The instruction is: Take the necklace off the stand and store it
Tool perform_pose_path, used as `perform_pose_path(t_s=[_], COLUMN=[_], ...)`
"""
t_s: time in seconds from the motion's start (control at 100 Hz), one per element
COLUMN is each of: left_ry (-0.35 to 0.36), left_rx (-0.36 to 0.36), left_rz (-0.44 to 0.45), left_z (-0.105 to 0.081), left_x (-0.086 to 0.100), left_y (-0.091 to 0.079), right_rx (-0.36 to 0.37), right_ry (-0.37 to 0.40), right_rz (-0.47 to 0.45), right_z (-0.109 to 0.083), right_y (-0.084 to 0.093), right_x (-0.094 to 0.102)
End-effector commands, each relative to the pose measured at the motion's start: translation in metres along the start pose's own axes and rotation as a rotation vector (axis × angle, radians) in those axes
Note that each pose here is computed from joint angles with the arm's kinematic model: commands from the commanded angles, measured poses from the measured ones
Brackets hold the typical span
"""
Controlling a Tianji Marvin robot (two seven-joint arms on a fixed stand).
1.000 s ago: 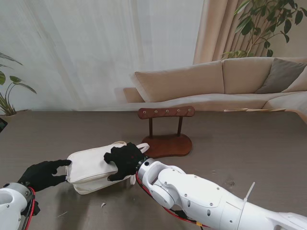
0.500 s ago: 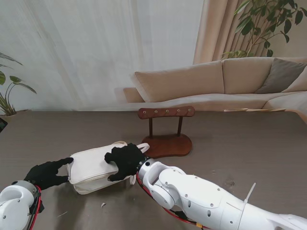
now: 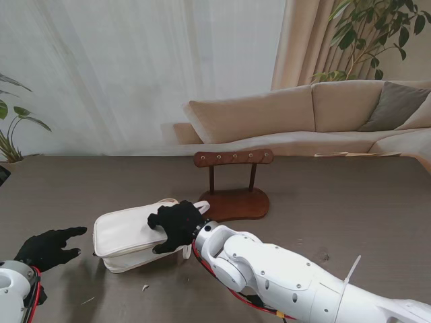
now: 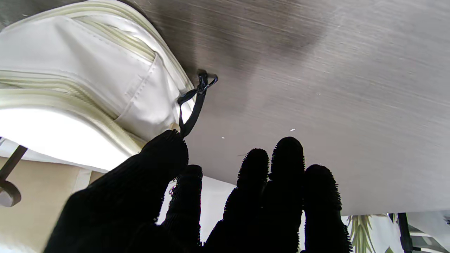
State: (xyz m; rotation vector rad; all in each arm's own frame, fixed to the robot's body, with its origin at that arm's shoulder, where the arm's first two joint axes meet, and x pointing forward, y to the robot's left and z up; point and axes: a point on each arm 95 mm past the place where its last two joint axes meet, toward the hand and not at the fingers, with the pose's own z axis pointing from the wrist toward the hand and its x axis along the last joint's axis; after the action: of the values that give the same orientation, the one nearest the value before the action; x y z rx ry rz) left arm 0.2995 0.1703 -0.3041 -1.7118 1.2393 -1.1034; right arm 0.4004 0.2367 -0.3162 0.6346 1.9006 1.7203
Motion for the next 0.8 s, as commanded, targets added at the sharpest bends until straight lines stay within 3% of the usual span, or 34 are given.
perform_pose_path(t_s=[0.0, 0.37, 0.57, 0.79], left_ry=[-0.002, -0.010, -0.021, -0.038], left_rx=[-0.042, -0.115, -0.156, -0.169], left_rz=[0.002, 0.044, 0.035, -0.035], left_z=[0.009, 0.045, 0.047, 0.046], left_x=[0.001, 0.013, 0.014, 0.010], left_y=[0.005, 0.009, 0.013, 0.024], right_rx=[0.075, 0.074, 0.082, 0.081], right_ry=[-0.024, -0.039, -0.036, -0.029], right_rz=[-0.006, 0.008, 0.014, 0.020], right_z=[-0.008, -0.008, -0.008, -0.006], right_y=[-0.021, -0.020, -0.021, -0.021], right_x=[-0.008, -0.012, -0.011, -0.008])
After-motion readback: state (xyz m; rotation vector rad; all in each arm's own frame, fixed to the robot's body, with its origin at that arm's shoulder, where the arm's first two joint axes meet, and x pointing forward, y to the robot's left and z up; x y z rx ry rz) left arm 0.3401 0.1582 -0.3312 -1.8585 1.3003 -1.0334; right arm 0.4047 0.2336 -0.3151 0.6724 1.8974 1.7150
